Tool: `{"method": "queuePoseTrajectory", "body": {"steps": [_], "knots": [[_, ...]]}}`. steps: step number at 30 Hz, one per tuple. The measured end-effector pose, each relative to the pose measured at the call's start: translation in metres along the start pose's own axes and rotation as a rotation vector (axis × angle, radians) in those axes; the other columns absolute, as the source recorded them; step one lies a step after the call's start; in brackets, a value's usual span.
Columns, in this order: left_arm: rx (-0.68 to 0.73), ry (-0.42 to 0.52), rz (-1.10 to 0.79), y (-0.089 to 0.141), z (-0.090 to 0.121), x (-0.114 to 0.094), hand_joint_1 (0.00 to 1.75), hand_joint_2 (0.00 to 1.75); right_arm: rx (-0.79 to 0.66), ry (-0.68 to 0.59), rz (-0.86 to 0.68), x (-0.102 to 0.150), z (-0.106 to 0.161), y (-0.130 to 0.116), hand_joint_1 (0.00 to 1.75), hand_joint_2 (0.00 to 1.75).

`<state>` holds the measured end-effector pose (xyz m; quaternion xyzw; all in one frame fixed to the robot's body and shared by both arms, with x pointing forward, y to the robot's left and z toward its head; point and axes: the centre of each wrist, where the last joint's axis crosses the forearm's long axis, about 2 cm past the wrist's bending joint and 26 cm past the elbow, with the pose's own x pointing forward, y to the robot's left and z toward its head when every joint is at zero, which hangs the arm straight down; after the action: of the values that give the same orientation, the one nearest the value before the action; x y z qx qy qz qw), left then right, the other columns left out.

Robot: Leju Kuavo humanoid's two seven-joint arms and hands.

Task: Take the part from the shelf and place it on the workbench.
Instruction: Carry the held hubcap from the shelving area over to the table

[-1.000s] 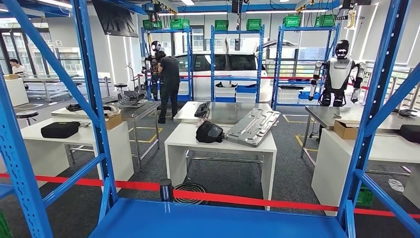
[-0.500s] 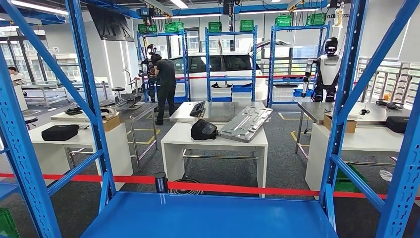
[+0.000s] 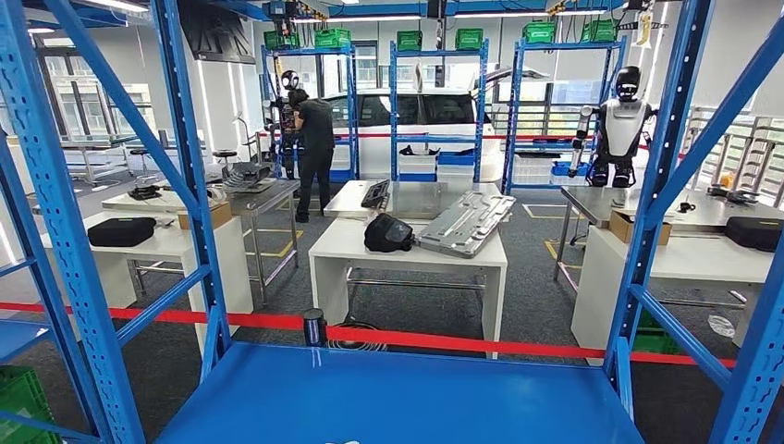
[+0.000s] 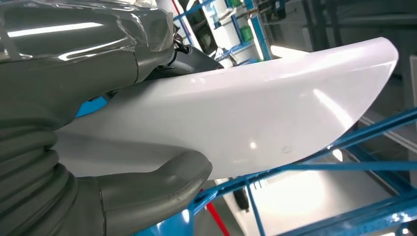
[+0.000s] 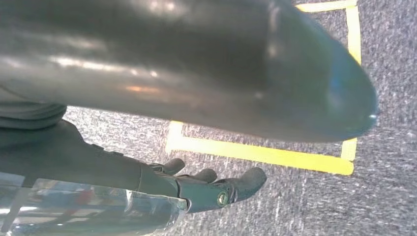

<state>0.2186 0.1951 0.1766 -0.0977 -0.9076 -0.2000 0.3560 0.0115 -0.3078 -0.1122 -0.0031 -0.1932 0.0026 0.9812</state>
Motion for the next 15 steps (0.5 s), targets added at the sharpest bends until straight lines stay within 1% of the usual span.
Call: {"method": "queuePoseTrajectory", "body": {"steps": [5, 15], "knots": [[-0.002, 0.004, 0.008, -0.0008, 0.0009, -0.0001, 1.75, 1.75, -0.01, 0.001, 0.004, -0.0003, 0.0002, -0.0057, 0.0, 0.0], [-0.002, 0.003, 0.003, -0.0004, 0.0002, -0.0001, 1.75, 1.75, -0.009, 0.0, 0.003, 0.0003, 0.0001, -0.0075, 0.0, 0.0]]}}
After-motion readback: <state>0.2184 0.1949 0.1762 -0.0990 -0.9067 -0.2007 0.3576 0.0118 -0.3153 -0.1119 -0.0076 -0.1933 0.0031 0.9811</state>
